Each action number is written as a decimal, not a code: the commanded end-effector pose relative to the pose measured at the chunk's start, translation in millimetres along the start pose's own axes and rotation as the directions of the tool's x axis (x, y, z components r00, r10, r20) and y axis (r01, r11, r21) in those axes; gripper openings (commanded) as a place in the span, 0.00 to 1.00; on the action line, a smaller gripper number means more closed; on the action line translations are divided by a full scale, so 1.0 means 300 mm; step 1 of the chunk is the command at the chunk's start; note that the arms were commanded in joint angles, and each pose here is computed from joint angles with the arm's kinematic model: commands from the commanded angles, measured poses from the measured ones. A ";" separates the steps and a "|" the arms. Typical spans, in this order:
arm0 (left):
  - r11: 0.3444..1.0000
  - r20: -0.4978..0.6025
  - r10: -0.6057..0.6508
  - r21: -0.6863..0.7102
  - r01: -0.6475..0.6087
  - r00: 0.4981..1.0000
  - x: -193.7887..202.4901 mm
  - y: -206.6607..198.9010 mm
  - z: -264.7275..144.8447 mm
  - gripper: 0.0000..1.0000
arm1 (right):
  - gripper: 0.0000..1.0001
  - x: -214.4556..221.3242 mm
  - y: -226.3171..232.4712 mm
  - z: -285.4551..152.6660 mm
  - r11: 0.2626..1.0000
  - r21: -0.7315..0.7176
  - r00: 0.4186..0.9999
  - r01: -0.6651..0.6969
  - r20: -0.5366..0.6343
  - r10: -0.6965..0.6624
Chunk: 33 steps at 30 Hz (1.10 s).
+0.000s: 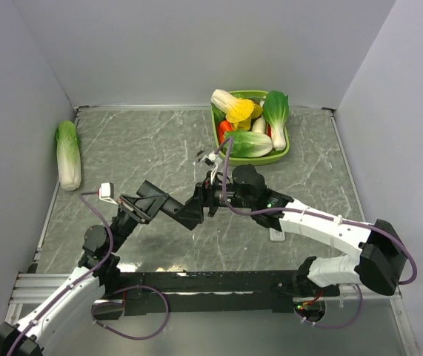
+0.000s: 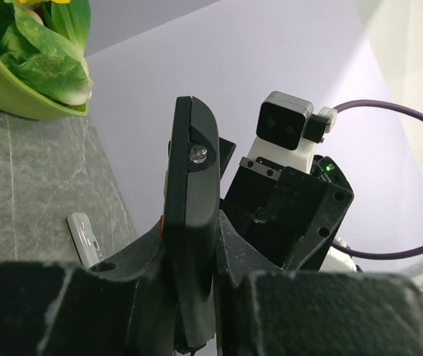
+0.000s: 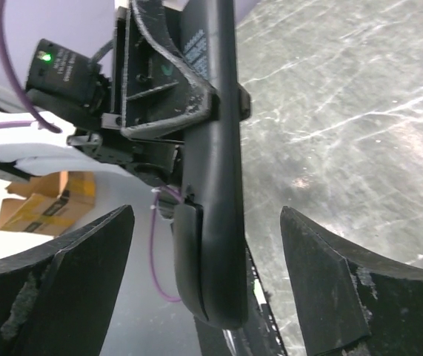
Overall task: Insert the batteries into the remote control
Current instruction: Load the battery cover into the remote control.
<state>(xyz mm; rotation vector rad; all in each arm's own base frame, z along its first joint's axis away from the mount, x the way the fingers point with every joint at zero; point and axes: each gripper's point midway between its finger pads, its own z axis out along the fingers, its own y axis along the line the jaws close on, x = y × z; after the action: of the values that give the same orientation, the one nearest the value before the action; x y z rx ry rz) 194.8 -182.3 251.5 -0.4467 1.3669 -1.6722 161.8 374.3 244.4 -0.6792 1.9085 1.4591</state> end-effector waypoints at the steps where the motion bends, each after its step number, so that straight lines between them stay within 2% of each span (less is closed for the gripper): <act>1: 0.994 -0.006 0.032 0.106 -0.031 0.999 0.001 -0.082 -0.003 0.01 | 0.83 -0.028 0.037 0.010 0.998 -0.067 1.000 -0.006 0.022 0.007; 8: 0.991 -0.007 0.043 0.127 -0.042 0.999 0.000 -0.102 -0.006 0.01 | 0.69 0.021 0.013 0.022 0.996 -0.083 0.999 -0.044 -0.017 0.043; 18: 0.982 -0.014 0.084 0.170 -0.080 0.996 0.005 -0.139 -0.011 0.01 | 0.32 0.062 -0.014 0.035 0.994 -0.082 0.996 -0.072 -0.059 0.067; 23: 0.970 -0.043 0.138 0.205 -0.127 0.989 0.023 -0.167 -0.009 0.01 | 0.23 0.079 -0.021 0.042 0.993 -0.081 0.993 -0.080 -0.097 0.072; 27: 0.965 -0.067 0.174 0.211 -0.157 0.982 0.035 -0.175 -0.002 0.01 | 0.22 0.072 -0.016 0.034 0.994 -0.083 0.994 -0.066 -0.090 0.059; 30: 0.972 -0.064 0.177 0.166 -0.165 0.982 0.030 -0.146 0.001 0.01 | 0.36 0.033 0.005 0.010 0.995 -0.095 0.999 -0.021 -0.050 0.016; 31: 0.977 -0.062 0.172 0.142 -0.162 0.983 0.028 -0.130 0.004 0.01 | 0.49 0.015 0.025 -0.009 0.995 -0.098 0.999 0.003 -0.034 -0.006; 33: 0.981 -0.056 0.178 0.085 -0.172 0.983 0.018 -0.099 0.009 0.01 | 0.55 -0.011 0.017 -0.028 0.996 -0.063 0.998 0.069 -0.003 -0.069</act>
<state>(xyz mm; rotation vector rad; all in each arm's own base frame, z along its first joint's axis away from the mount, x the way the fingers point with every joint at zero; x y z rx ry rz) 184.0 -191.1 254.7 -0.2638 1.3778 -1.6280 146.9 378.4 224.1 -0.7525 1.9575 1.5866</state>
